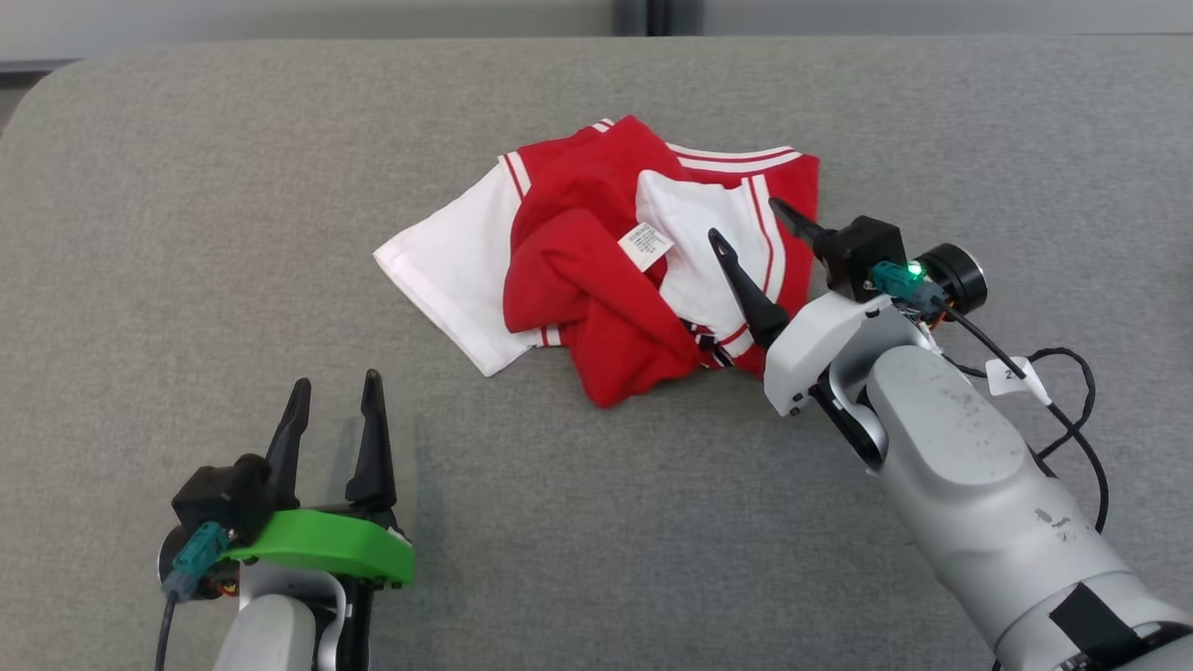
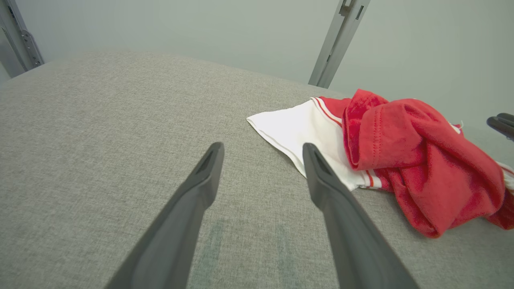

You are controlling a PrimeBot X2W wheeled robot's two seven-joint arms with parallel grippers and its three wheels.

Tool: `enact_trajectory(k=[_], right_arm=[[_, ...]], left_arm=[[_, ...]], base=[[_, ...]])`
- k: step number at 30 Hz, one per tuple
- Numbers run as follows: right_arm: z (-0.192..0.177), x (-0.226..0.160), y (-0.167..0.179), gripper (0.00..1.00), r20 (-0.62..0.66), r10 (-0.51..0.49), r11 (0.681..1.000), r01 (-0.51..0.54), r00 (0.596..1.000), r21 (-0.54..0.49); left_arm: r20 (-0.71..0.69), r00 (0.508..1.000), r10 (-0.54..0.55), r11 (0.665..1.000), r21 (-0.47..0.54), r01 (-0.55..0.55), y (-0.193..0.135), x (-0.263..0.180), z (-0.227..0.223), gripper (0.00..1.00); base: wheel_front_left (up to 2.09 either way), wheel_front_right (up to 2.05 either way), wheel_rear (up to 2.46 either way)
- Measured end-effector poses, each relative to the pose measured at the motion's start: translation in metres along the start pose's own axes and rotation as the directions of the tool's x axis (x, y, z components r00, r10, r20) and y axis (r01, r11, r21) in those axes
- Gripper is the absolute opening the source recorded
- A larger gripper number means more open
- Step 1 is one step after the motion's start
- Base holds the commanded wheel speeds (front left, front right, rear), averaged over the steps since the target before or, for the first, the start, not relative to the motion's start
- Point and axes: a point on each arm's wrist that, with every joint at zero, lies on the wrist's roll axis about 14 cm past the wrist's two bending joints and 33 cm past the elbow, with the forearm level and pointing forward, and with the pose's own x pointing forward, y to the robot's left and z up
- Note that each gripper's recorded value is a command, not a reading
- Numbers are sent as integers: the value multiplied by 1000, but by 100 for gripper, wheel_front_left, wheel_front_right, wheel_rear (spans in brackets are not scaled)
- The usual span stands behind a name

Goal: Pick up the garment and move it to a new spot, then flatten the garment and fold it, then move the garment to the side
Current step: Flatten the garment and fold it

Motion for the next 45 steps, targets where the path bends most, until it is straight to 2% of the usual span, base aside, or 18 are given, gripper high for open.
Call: enact_trajectory(k=[7, 8, 9, 10, 11, 15, 22, 27, 30, 34, 39, 43, 45], right_arm=[[-49, 27, 27, 100, -139, 102, 994, -107, 985, -27], [-54, 29, 29, 81, -151, 111, 993, -116, 982, -24], [-57, 32, 31, 40, -157, 117, 992, -122, 981, -19], [-59, 34, 33, 6, -158, 122, 992, -126, 980, -15], [-62, 36, 34, 0, -160, 126, 992, -129, 979, -8], [-58, 40, 31, 0, -133, 115, 993, -113, 985, 18], [1, 40, 2, 0, 52, 21, 998, -24, 998, 62], [65, 32, -9, 0, 232, -19, 996, -1, 972, 87], [105, 28, 6, 0, 327, 25, 995, -55, 945, 84], [171, 22, 45, 0, 460, 152, 984, -177, 875, 12], [253, 2, 100, 0, 596, 315, 940, -331, 739, -86], [317, -17, 119, 0, 696, 360, 915, -381, 621, -134], [341, -22, 118, 0, 731, 354, 917, -371, 584, -148]], left_arm=[[-25, 997, 72, 997, 0, -72, 24, -6, -7, 100], [-30, 996, 81, 997, 2, -81, 27, -7, -8, 100], [-34, 995, 90, 996, 3, -90, 30, -7, -10, 100], [-38, 994, 98, 995, 5, -98, 32, -8, -11, 100], [-42, 993, 108, 994, 6, -107, 36, -9, -12, 100], [-50, 992, 119, 993, 11, -119, 40, -8, -15, 100], [-43, 996, 78, 997, 10, -78, 27, -1, -14, 100], [-27, 998, 54, 999, 11, -53, 19, 0, -8, 100], [-30, 998, 48, 999, 8, -48, 16, -4, -9, 100], [-29, 999, 35, 999, 5, -35, 11, -10, -9, 100], [-33, 999, 19, 1000, -1, -19, 4, -22, -10, 100], [-36, 999, 27, 1000, -3, -27, 6, -33, -11, 100], [-35, 999, 37, 999, -3, -37, 9, -37, -10, 100]], base=[[0, 0, 0], [0, 0, 0], [0, 0, 0], [0, 0, 0], [0, 0, 0], [0, 0, 0], [0, 0, 0], [0, 0, 0], [0, 0, 0], [0, 0, 0], [0, 0, 0], [0, 0, 0], [0, 0, 0]])
